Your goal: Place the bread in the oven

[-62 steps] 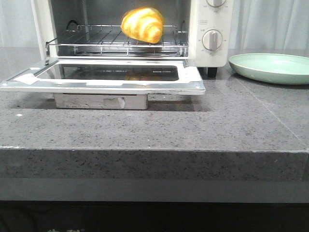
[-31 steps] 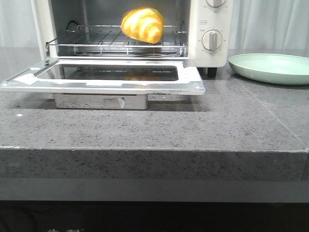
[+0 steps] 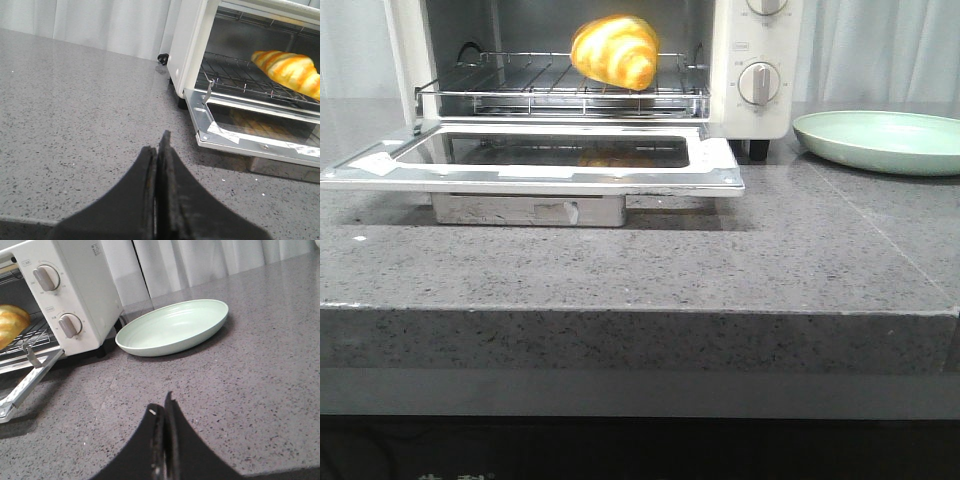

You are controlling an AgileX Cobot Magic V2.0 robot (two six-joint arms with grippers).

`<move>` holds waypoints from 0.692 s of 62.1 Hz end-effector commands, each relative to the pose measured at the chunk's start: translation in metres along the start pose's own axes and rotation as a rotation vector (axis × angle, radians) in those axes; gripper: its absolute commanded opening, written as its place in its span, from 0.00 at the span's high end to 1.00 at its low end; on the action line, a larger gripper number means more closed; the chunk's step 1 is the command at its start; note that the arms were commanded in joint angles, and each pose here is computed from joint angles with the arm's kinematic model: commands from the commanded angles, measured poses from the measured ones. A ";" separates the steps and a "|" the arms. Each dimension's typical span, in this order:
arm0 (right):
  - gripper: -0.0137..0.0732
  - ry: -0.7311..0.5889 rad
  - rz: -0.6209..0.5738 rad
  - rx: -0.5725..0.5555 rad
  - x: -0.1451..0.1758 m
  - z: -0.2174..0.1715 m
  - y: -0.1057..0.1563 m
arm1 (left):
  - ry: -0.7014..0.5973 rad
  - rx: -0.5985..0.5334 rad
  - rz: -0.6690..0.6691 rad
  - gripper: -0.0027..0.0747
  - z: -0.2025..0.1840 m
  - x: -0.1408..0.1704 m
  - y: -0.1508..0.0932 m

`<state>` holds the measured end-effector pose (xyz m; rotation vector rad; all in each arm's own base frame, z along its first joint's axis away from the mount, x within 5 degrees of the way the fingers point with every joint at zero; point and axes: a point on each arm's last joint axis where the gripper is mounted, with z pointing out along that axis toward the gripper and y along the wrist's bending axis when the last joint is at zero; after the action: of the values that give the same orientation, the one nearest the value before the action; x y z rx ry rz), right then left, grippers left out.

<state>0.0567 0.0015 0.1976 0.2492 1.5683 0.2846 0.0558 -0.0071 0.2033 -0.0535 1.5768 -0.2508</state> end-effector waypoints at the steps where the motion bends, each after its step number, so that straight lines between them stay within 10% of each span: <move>1: 0.98 -0.104 -0.016 -0.027 -0.008 -0.002 0.002 | -0.075 0.011 -0.011 0.99 -0.001 0.000 0.000; 43: 0.98 -0.113 -0.283 -0.008 -0.008 -0.002 0.002 | -0.075 0.011 -0.011 0.99 -0.001 0.000 0.000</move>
<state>0.0568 0.0012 0.1976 0.0519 1.5801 0.0825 0.0558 -0.0071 0.2033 -0.0535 1.5768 -0.2508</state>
